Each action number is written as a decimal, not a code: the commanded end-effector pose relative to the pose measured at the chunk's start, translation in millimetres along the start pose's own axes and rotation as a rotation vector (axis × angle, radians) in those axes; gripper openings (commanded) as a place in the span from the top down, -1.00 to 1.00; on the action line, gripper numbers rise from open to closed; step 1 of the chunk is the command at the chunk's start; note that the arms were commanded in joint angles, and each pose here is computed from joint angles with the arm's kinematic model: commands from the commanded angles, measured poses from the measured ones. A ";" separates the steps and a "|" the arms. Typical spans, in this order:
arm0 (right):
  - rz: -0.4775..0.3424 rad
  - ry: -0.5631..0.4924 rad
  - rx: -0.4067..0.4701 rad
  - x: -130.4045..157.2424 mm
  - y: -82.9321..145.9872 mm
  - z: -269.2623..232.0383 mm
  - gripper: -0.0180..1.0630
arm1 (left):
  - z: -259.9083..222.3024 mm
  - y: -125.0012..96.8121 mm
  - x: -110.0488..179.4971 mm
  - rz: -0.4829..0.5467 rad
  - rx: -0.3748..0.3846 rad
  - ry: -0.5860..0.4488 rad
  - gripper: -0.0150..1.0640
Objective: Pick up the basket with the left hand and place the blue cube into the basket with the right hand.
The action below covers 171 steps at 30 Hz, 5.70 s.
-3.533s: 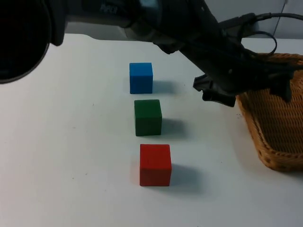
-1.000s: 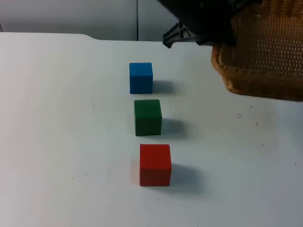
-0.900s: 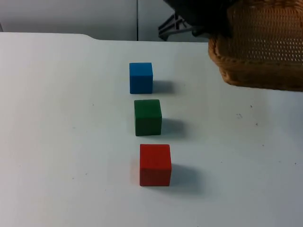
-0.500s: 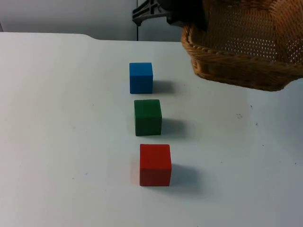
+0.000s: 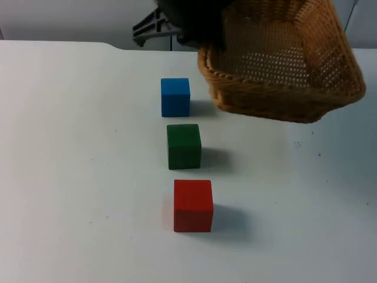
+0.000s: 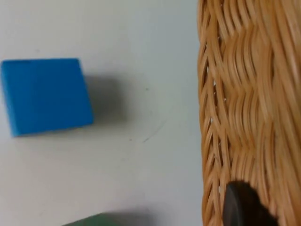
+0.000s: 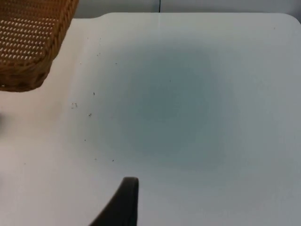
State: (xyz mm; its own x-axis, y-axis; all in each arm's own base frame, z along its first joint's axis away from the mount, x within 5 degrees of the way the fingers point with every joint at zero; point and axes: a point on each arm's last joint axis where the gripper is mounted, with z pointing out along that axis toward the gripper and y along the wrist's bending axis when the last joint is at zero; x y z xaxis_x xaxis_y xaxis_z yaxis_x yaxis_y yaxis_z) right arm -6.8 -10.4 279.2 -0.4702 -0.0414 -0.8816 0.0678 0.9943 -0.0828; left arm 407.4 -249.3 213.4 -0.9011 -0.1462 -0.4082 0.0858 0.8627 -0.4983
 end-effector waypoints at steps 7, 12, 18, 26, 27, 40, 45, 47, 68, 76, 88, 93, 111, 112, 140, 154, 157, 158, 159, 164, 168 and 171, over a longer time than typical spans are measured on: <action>0.002 -0.011 0.008 0.1 0.0 0.3 -0.96 | -67.9 63.7 23.9 -0.074 -0.011 -0.110 0.97; 0.002 -0.011 0.008 0.1 0.0 0.3 -0.96 | -113.1 99.1 45.1 -0.043 -0.045 -0.128 0.97; 0.002 -0.011 0.008 0.1 0.0 0.3 -0.96 | -145.3 120.3 65.3 -0.041 -0.074 -0.142 0.97; 0.002 -0.011 0.008 0.1 0.0 0.3 -0.96 | -179.7 165.1 101.3 -0.069 -0.098 -0.116 0.97; 0.002 -0.011 0.008 0.1 0.0 0.3 -0.96 | -180.9 171.5 106.4 -0.087 -0.093 -0.105 0.97; 0.002 -0.011 0.008 0.1 0.0 0.3 -0.96 | -205.8 212.9 114.0 -0.155 0.008 -0.130 0.97; 0.002 -0.011 0.008 0.1 0.0 0.3 -0.96 | -205.5 211.9 114.5 -0.137 0.015 -0.123 0.97; 0.002 -0.011 0.008 0.1 0.0 0.3 -0.96 | -205.5 211.9 114.5 -0.137 0.015 -0.123 0.97; 0.002 -0.009 0.008 0.5 0.0 0.8 -0.96 | -205.8 211.9 112.3 -0.112 0.015 -0.148 0.97; 0.002 -0.009 0.008 0.5 0.0 0.8 -0.96 | -205.8 211.7 112.8 -0.104 0.015 -0.143 0.97; 0.002 -0.009 0.008 0.5 0.1 0.8 -0.96 | -205.7 212.0 113.2 -0.099 0.011 -0.139 0.97; 0.005 -0.009 0.004 0.5 0.4 0.8 -0.96 | -205.7 213.0 113.3 -0.092 0.000 -0.137 0.97; 0.075 -0.161 -0.125 -73.6 8.4 -9.3 -0.96 | -205.8 214.0 113.0 -0.088 -0.011 -0.141 0.97; 0.071 -0.123 -0.132 -86.3 9.5 -0.9 -0.96 | -205.8 214.4 112.8 -0.089 -0.015 -0.144 0.97; -0.106 0.363 -0.571 -215.9 186.3 269.6 -0.96 | -205.9 215.6 112.3 -0.085 -0.029 -0.150 0.97; -0.065 0.425 -0.503 -168.6 308.5 346.5 -0.95 | -206.0 215.8 111.9 -0.088 -0.030 -0.155 0.97; -0.057 0.441 -0.497 -160.8 315.5 357.2 -0.93 | -206.0 215.8 111.9 -0.088 -0.030 -0.155 0.97; -0.041 0.448 -0.488 -157.3 319.3 364.5 -0.91 | -206.0 215.8 111.9 -0.088 -0.030 -0.155 0.97; -0.042 0.449 -0.478 -154.7 320.9 369.1 -0.90 | -206.0 215.8 111.9 -0.088 -0.030 -0.155 0.97; -0.018 0.470 -0.409 -137.6 326.9 392.2 -0.88 | -205.2 216.5 111.8 -0.090 -0.032 -0.153 0.97; 0.010 0.489 -0.380 -125.9 328.7 401.6 -0.88 | -205.3 216.8 111.6 -0.091 -0.035 -0.156 0.97; 0.016 0.495 -0.355 -115.2 330.0 410.6 -0.88 | -205.3 216.8 111.6 -0.091 -0.035 -0.156 0.97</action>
State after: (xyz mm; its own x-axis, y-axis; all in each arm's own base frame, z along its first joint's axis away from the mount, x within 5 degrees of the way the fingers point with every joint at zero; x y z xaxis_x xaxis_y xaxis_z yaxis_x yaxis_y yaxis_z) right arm 428.4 278.8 167.4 -0.8410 -0.0704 -0.5364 -0.1867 0.9684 0.1655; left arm 238.4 21.3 214.6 -0.8358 -0.2766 -0.4743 -0.0042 0.8670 -0.4982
